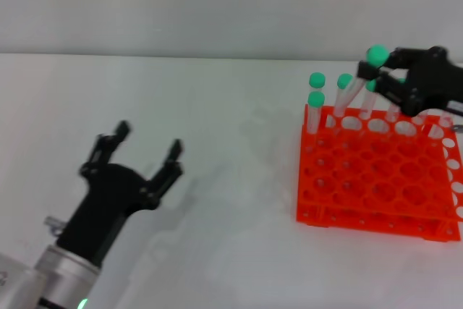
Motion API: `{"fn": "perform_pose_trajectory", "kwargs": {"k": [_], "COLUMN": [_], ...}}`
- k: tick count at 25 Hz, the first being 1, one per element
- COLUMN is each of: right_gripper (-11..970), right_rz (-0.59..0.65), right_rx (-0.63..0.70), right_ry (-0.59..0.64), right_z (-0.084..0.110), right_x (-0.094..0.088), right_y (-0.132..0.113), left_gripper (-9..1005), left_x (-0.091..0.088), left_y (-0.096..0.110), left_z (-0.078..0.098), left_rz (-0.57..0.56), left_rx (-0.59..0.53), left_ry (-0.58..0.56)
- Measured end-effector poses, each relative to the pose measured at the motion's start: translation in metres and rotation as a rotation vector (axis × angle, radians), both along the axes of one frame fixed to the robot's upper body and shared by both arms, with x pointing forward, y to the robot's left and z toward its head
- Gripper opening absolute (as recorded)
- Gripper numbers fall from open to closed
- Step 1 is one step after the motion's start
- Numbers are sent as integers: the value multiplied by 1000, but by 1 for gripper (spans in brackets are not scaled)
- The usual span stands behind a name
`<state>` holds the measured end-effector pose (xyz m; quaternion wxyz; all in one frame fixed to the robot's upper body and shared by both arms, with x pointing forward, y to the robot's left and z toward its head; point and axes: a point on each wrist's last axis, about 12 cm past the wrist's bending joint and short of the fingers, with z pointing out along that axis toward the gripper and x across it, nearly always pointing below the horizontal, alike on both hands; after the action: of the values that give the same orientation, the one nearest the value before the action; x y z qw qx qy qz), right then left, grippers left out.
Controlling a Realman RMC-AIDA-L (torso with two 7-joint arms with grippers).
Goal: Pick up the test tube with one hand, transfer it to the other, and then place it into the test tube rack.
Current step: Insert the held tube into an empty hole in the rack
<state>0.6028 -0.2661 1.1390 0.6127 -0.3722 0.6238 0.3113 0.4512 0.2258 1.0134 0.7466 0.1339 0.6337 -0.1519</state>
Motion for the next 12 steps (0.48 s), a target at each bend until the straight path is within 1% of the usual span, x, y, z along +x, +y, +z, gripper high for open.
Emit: {"fn": "perform_pose_trajectory", "kwargs": {"k": [4,9,12], "right_gripper": [213,214,214], "right_rz": [-11,-22,-26], "right_rx": [-49,-90,-105], "right_ry": [30,54,66], "right_z": [-5,-9,-11], "right_x": [6,10,10], "right_y": [9,12,13], "left_gripper": [873,872,872], "left_x": [-5,-6,-5], "left_y": [18,25,28], "left_z": [-6,-8,-8], "left_rz": [99,141,146], "left_rx": [-2,-26,-43], "left_ry": [32,47,56]}}
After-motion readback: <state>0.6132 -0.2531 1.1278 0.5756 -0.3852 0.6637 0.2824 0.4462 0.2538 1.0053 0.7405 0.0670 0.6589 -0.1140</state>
